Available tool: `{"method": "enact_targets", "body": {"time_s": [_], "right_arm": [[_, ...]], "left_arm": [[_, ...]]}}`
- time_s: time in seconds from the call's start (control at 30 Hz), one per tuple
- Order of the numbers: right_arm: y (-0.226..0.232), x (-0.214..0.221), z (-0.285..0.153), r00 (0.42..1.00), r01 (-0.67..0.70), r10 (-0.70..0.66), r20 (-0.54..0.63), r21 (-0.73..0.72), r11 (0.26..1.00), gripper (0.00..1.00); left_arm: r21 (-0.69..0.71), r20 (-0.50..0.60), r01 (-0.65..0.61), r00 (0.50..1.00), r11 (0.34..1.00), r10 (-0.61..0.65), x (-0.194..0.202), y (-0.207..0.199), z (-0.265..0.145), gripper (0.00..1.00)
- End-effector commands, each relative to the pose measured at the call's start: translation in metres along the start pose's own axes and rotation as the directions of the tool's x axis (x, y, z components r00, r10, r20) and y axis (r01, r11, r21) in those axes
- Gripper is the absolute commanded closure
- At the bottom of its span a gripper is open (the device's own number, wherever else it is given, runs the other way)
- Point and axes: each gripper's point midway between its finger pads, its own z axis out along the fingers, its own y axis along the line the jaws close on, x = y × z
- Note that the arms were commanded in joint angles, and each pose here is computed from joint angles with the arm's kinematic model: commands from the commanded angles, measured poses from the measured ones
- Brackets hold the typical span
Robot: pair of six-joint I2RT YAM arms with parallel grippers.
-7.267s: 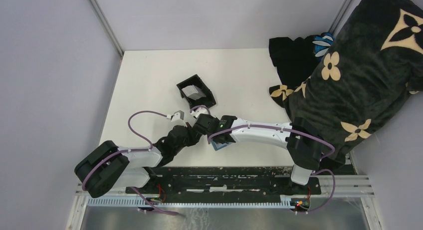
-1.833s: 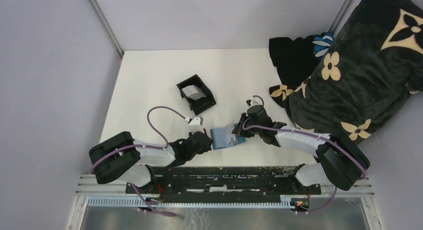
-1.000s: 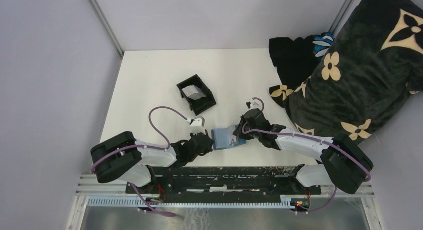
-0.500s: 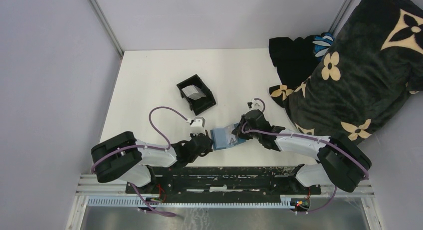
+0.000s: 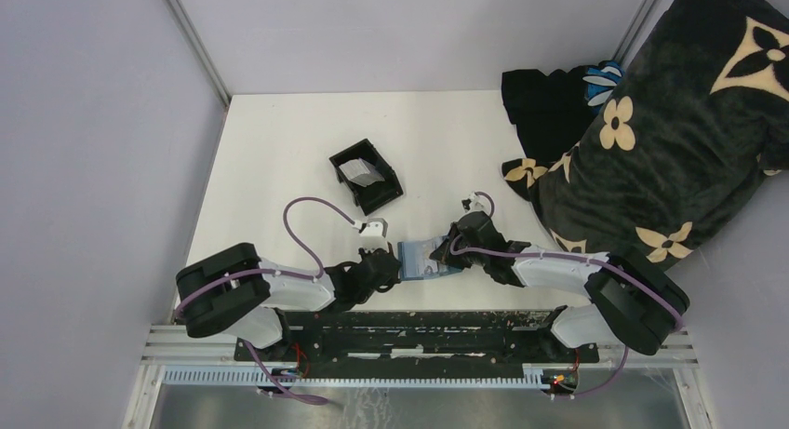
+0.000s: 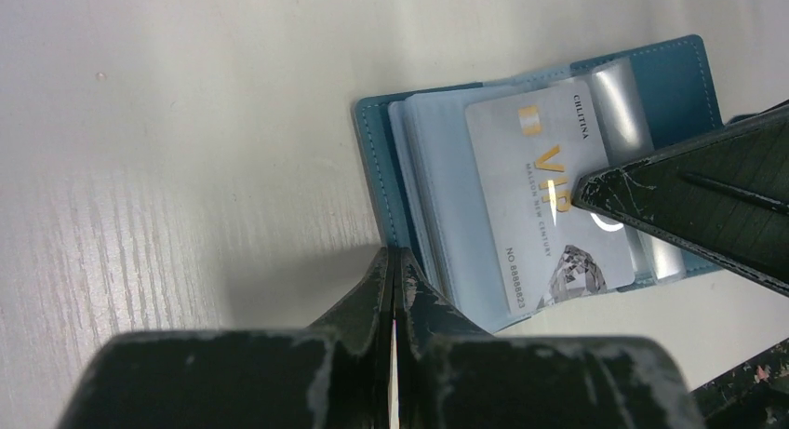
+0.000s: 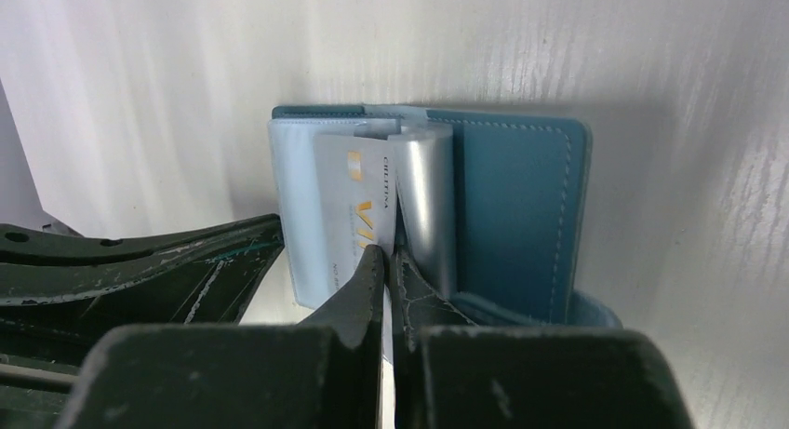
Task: Put the credit cards into the card holder
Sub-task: Insert the credit card into the card holder.
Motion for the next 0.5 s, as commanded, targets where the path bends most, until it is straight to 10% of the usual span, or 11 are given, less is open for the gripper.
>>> {"method": "enact_targets", "body": {"time_s": [0.0, 0.47], "right_arm": [[-0.037, 0.047, -0.007, 0.985, 0.031, -0.013, -0.171, 0.099, 0.995, 0.99], [-0.040, 0.054, 0.006, 0.982, 0.088, -0.062, -0.180, 0.142, 0.986, 0.99]], "left_arm": [[-0.023, -0.124, -0.045, 0.991, 0.999, 0.042, 0.033, 0.010, -0.003, 0.97], [-0.013, -0.131, -0.056, 0.990, 0.998, 0.053, 0.035, 0.005, -0.002, 0.97]]}}
